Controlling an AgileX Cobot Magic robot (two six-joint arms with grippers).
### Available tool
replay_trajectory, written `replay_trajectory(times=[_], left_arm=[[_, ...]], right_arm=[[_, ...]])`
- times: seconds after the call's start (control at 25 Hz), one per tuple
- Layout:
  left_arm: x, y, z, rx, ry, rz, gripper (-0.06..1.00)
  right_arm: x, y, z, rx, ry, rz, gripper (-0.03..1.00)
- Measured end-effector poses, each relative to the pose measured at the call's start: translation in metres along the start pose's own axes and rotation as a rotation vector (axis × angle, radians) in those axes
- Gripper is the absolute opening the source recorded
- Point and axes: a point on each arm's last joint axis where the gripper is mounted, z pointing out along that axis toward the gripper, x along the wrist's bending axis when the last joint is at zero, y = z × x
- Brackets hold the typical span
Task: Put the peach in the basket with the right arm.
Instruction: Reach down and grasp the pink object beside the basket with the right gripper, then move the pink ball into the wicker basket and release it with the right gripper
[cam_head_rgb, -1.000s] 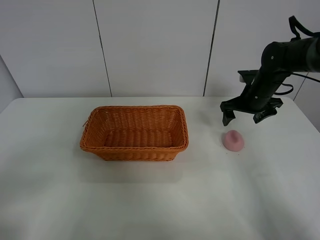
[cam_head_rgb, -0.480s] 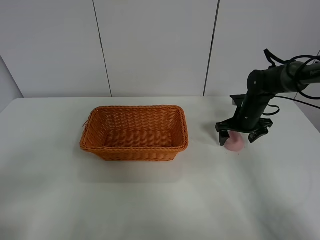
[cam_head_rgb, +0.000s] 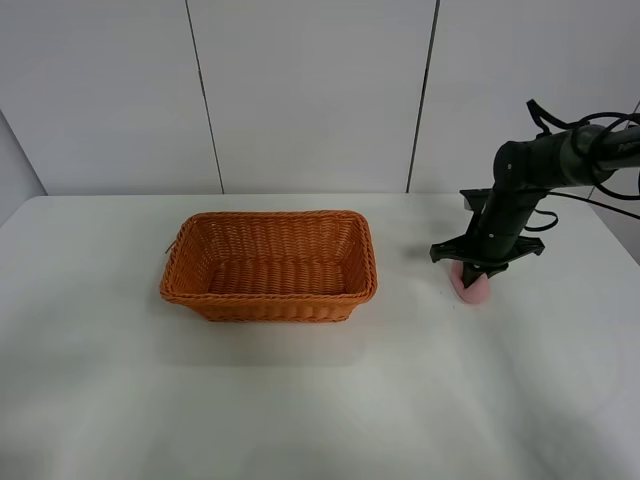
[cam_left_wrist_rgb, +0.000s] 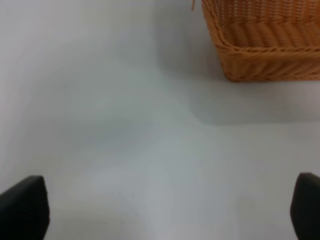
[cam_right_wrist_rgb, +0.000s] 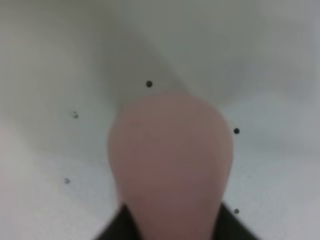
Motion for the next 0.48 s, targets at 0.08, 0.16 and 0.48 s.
replay_trajectory(times=[0.08,0.16,0.48], left_arm=[[0.0,0.0,0.0,0.0,0.0,0.0,0.99],[0.0,0.0,0.0,0.0,0.0,0.0,0.99],[0.0,0.0,0.0,0.0,0.0,0.0,0.99]], right_arm=[[0.0,0.001,-0.006,0.003,0.0,0.001,0.0],[0.0,0.004,-0.014,0.01,-0.001,0.001,0.0],[0.003,0.037,-0.108,-0.12,0.006,-0.003,0.0]])
